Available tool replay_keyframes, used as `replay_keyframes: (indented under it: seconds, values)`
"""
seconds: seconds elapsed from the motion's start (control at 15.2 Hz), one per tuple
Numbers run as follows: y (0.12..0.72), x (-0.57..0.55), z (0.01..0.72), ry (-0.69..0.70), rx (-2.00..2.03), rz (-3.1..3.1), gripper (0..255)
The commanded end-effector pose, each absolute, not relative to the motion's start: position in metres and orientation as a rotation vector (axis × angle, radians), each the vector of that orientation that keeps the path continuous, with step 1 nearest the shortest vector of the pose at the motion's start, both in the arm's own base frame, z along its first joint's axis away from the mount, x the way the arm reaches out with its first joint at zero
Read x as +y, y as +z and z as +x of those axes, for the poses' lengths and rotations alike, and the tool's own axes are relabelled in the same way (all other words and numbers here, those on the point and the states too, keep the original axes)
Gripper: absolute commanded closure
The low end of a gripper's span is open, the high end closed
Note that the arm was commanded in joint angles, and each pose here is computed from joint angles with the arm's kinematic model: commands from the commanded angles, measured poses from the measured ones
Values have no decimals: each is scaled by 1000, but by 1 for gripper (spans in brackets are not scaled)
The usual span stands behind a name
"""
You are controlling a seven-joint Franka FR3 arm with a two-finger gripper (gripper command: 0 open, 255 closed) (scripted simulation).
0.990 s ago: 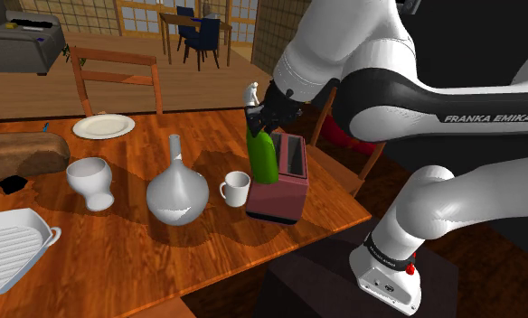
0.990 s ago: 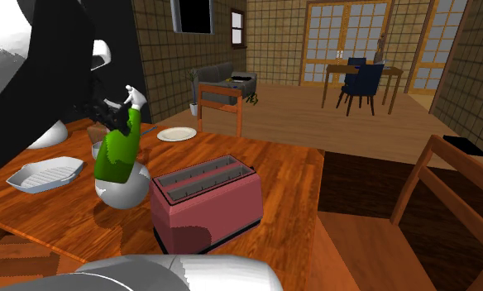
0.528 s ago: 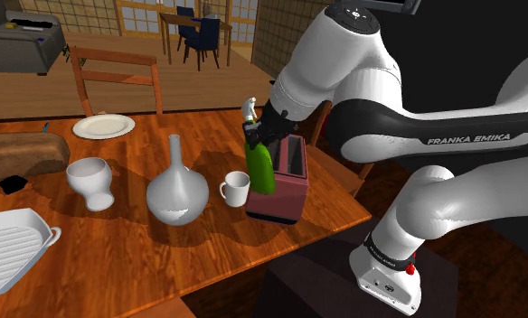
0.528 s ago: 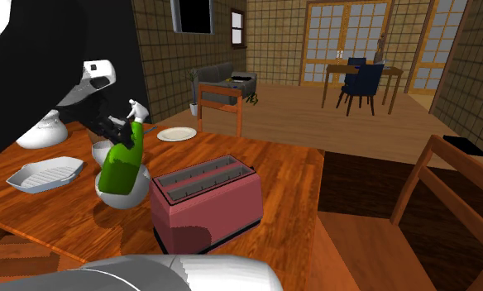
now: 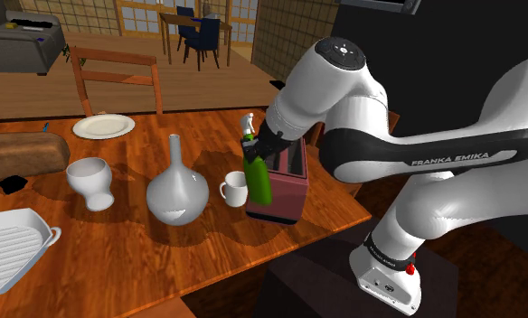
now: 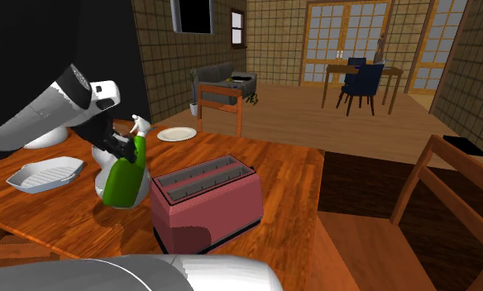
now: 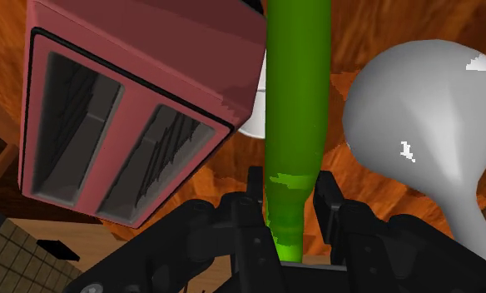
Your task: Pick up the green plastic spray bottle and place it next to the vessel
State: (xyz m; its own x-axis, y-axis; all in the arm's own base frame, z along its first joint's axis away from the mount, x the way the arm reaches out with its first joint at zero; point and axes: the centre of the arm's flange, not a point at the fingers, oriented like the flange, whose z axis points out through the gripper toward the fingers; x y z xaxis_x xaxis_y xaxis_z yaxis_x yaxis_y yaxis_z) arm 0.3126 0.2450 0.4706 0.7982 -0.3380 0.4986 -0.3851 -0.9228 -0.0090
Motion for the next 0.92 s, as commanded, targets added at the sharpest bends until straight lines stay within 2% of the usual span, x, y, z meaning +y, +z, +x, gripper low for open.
replay_keyframes:
  seconds: [0.0, 0.86]
  values:
    - [459, 245, 312, 776, -583, 2891, 255]
    - [391, 245, 312, 776, -583, 2891, 255]
